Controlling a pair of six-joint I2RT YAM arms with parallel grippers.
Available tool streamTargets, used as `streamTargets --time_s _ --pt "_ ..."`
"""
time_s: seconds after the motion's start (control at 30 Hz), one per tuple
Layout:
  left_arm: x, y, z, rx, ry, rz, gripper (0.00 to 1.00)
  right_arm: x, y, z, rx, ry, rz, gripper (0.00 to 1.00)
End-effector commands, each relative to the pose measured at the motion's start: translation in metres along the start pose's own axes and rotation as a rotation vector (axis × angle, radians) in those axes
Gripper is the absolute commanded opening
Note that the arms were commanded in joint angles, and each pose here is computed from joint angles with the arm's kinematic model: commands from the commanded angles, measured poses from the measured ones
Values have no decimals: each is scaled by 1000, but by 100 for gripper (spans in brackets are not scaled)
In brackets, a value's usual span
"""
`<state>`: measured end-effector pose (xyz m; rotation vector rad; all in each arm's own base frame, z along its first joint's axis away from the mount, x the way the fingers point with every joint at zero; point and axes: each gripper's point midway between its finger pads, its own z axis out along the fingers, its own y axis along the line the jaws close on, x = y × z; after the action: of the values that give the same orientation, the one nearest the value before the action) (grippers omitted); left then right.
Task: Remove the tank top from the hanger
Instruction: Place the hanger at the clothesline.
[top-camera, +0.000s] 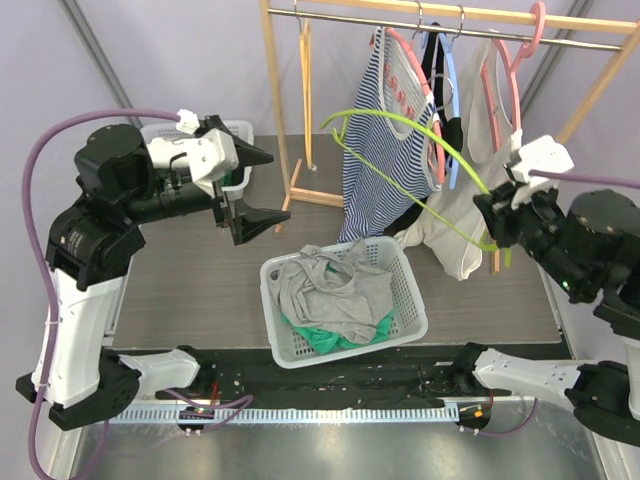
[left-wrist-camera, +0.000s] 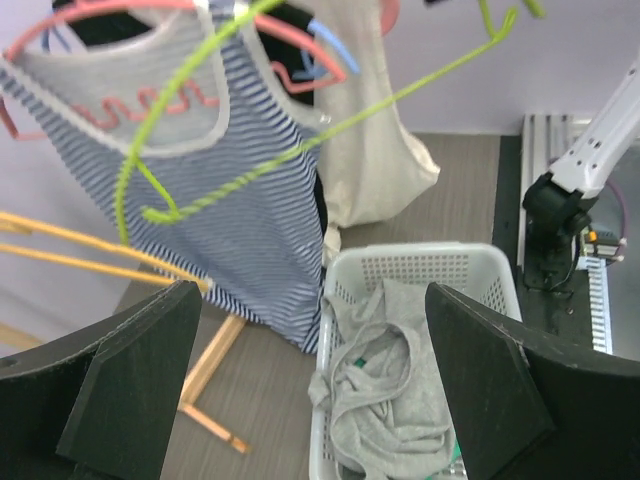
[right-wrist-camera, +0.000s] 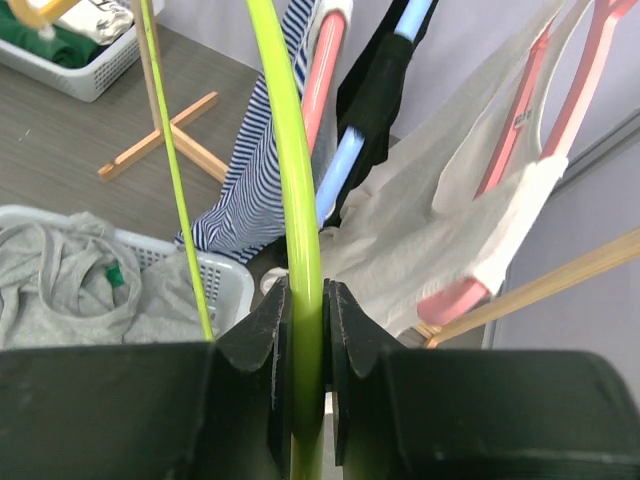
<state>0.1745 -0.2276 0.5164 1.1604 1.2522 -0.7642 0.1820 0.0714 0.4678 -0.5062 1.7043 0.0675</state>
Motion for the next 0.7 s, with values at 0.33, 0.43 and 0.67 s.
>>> streamTargets --time_s 0.33,0.43,0.67 --pt "108 14 -11 -218 237 -119 100 -81 -10 58 273 -55 111 1" --pt "104 15 -14 -233 231 -110 100 -87 -2 66 349 -40 57 1" --pt "105 14 -16 -233 234 -105 100 -107 28 80 469 -50 -65 1"
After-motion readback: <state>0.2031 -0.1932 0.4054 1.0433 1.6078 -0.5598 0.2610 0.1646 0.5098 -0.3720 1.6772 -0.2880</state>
